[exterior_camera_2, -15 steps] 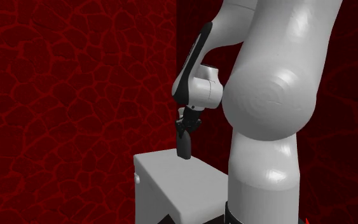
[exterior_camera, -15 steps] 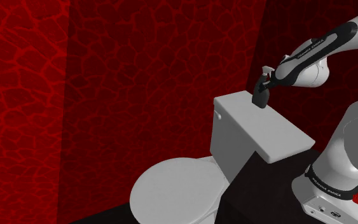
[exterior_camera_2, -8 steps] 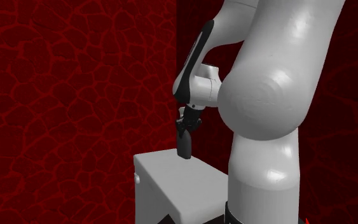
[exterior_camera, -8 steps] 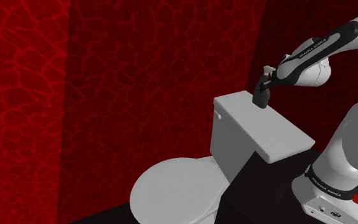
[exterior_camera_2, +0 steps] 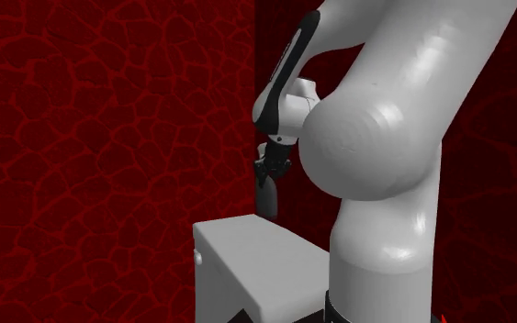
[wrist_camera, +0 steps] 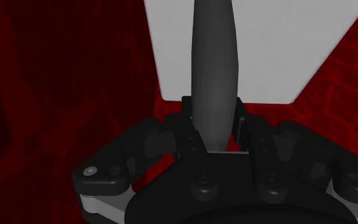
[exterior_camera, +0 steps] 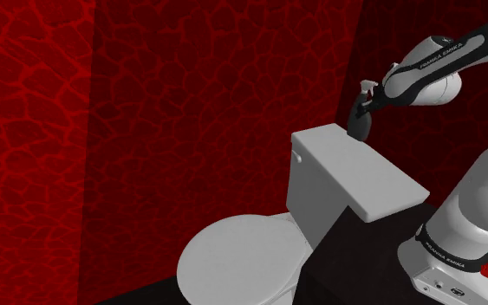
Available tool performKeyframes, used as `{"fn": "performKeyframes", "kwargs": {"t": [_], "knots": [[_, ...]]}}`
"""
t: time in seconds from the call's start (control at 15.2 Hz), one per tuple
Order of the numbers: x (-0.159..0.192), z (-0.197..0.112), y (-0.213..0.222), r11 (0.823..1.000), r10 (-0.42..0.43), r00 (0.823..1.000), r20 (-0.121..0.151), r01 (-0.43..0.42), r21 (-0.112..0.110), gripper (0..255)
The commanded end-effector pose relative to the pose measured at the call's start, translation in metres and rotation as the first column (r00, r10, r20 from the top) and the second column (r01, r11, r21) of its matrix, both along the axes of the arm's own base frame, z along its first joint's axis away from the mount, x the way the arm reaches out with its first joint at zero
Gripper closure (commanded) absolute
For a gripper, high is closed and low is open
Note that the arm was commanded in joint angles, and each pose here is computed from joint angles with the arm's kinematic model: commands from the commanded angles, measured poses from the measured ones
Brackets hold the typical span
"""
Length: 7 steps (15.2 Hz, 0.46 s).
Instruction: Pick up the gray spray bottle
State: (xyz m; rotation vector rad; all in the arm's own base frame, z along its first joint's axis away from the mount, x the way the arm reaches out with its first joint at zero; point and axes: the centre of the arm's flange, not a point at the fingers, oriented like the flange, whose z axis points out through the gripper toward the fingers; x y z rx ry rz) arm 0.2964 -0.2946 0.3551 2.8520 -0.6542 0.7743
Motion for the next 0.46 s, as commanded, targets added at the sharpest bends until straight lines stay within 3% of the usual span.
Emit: {"fn": "performKeyframes", "kwargs": {"t": [0.0,0.4], "knots": [[-0.001,0.016,-0.003,1.000,-0.006,1.000,0.010,0.006,-0.008,255],[-0.002,0.038,-0.003,1.000,-0.006,1.000,0.010,0.006,-0.008,255]]}}
